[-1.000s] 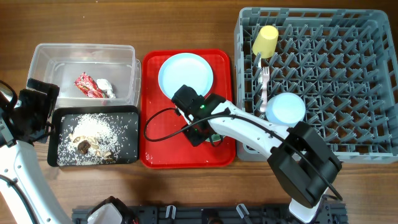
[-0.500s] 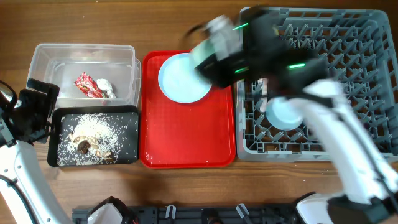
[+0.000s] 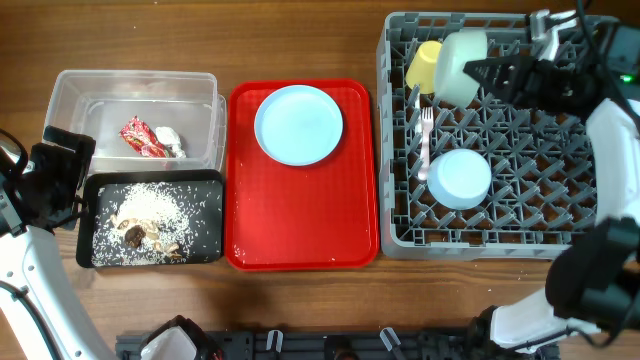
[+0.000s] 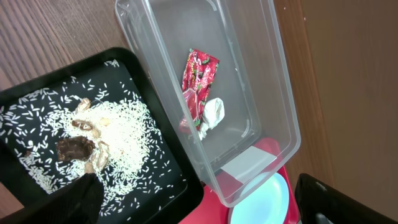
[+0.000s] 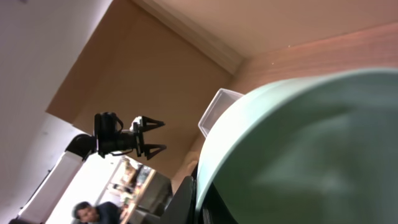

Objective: Sort waste into correct bins and load items into the dishwasher rack
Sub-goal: 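Lift the green bowl with the right gripper and carry it over the rack, then lower the green bowl into the rack beside the yellow cup and release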

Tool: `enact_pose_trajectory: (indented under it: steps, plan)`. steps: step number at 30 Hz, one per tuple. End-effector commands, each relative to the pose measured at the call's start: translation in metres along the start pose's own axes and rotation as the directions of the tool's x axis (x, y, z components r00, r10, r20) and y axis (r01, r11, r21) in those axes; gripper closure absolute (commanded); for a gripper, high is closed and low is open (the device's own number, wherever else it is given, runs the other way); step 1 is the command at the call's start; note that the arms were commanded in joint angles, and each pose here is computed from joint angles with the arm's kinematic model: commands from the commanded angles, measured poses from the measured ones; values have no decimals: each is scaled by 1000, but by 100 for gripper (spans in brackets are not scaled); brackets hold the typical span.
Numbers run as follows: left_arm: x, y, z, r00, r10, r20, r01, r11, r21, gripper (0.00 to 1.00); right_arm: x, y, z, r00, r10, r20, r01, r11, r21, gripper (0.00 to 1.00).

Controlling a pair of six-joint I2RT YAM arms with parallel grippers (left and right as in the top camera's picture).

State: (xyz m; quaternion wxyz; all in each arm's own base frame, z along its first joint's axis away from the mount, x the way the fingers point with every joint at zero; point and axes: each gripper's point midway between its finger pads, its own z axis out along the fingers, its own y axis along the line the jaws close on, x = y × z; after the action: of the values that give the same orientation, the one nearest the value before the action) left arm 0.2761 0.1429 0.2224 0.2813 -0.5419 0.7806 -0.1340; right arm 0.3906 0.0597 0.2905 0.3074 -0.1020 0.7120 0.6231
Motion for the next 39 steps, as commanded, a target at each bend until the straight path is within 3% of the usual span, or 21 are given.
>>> enact_pose_trajectory:
  steps: [1,10,22,25,28,35,39]
  plan:
    - [-4,-3,-4,1000,23,14,-23,1000,9,0,8,-26,2,999,40,10,-39,995,-91,96]
    - [-4,-3,-4,1000,23,14,-23,1000,9,0,24,-102,0,990,143,4,-143,990,-5,96]
    - [-4,-3,-4,1000,23,14,-23,1000,9,0,15,-140,-61,964,229,133,-248,957,150,96]
    - [-4,-3,-4,1000,23,14,-23,1000,9,0,13,-135,-61,961,237,139,-254,960,119,96]
    - [-4,-3,-4,1000,23,14,-23,1000,9,0,3,-110,-61,962,229,147,-226,973,-34,96]
    - [-4,-3,-4,1000,23,14,-23,1000,9,0,13,-136,-61,944,296,146,-313,943,111,96]
    - [-4,-3,-4,1000,23,14,-23,1000,9,0,7,-117,-60,947,287,145,-290,957,0,95]
